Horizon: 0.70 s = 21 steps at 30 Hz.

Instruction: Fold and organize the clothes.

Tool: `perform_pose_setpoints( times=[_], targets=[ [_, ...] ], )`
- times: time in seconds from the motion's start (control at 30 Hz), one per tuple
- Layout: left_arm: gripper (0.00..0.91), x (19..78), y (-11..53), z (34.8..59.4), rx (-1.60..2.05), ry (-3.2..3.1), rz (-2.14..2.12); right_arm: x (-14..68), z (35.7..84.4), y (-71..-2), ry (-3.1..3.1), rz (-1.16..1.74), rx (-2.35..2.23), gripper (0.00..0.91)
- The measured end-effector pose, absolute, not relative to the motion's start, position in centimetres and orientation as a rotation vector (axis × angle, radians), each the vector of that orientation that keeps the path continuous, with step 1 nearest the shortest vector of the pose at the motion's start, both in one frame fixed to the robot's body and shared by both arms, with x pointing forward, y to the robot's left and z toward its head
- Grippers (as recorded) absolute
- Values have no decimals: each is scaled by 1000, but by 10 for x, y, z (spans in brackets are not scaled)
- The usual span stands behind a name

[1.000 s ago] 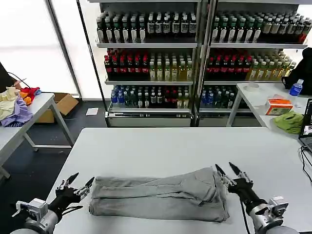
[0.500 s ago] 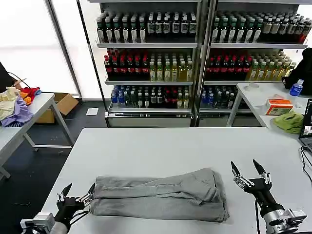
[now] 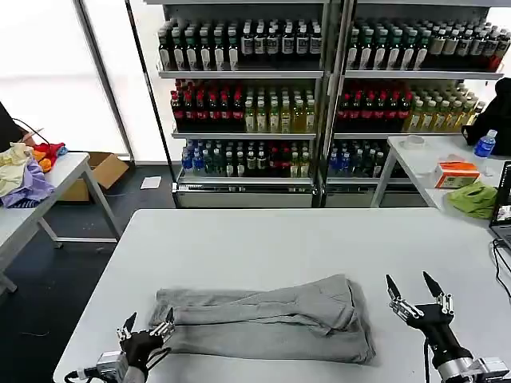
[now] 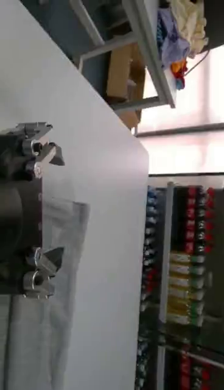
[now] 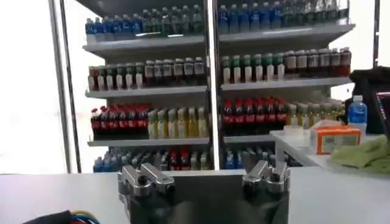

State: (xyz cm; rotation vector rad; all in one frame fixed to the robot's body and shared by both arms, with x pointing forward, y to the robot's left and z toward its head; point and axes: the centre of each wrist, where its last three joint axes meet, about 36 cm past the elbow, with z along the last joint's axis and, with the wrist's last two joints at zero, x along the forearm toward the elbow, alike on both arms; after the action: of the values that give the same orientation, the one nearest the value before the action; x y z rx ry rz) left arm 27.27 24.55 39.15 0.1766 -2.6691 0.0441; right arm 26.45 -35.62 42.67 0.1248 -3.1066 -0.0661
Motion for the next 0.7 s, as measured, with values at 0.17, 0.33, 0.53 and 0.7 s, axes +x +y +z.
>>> perform_pose_setpoints(
  times=[0.17,0.33,0.53,0.7],
  targets=[
    [232,271,238,378,183,-2641,26,264,424,-356,-3105,-71,123,907],
    [30,270,231,368,172,-2635,15,265,420,-356,-3100,-76,121,907],
    [20,269,222,358,146,-2634,-12,264,415,-354,-3091,-94,108,907],
    [20,269,219,351,119,-2636,-45,264,413,-353,-3084,-109,97,907]
  ],
)
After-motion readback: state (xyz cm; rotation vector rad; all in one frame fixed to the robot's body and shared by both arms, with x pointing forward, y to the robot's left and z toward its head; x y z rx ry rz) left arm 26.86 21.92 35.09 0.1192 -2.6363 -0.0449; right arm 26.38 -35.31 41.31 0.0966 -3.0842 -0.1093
